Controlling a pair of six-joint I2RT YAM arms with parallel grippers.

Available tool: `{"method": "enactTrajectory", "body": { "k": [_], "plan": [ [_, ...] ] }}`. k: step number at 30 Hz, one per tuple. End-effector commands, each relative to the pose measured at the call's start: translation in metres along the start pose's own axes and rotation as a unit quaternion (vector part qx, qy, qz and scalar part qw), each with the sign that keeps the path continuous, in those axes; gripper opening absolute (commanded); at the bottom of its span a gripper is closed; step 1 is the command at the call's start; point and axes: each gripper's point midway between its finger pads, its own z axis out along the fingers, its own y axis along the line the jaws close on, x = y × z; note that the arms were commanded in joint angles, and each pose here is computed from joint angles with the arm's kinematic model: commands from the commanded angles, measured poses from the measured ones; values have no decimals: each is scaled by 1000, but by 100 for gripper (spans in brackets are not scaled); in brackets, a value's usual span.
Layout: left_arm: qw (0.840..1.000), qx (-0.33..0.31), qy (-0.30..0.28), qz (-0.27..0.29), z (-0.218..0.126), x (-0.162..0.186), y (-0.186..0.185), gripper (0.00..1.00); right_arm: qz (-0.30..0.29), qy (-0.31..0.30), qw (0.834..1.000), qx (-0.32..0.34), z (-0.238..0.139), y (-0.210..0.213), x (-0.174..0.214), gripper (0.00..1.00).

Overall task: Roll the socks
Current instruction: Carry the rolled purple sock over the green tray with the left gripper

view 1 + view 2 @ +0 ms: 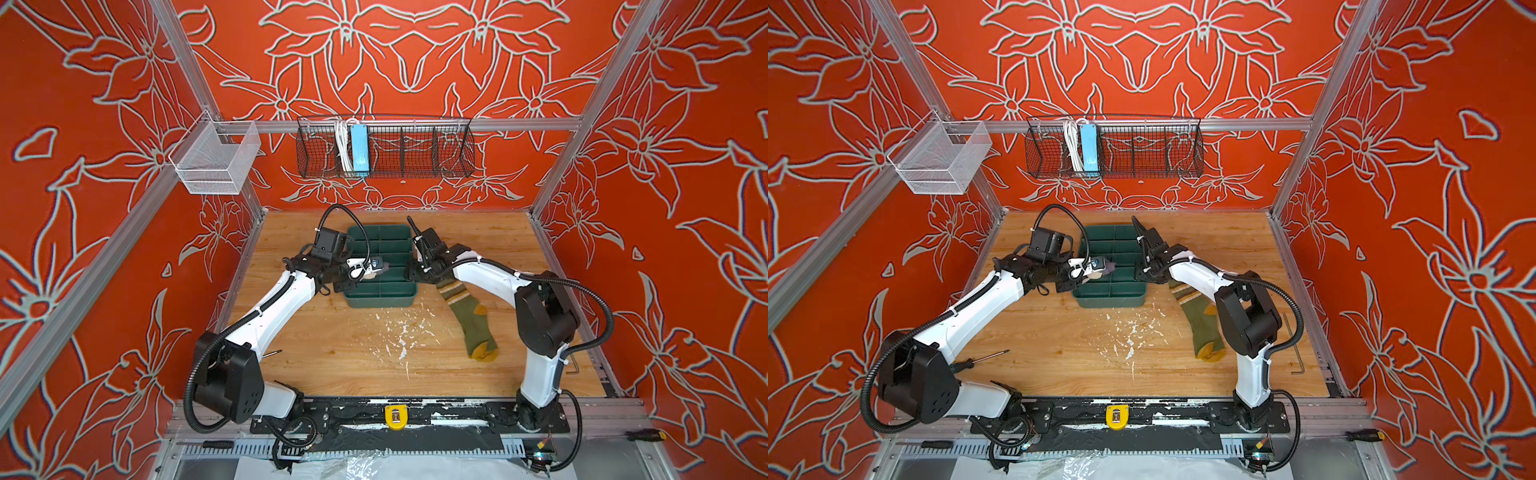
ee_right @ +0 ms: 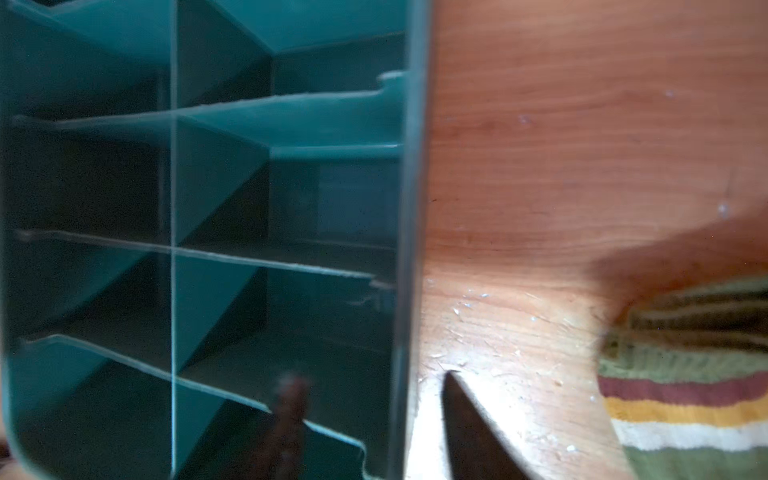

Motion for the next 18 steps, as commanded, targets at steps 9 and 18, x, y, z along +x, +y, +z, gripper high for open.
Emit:
{"method": "enactTrajectory", "body": {
  "k": [9,18],
  "plan": [
    [999,-19,14,27,33,8,17,0,-17,-53,998,-29,-95,-6,6,84],
    [996,22,70,42,60,38,-1,0,7,-67,998,-18,-118,-42,25,84]
  ]
}}
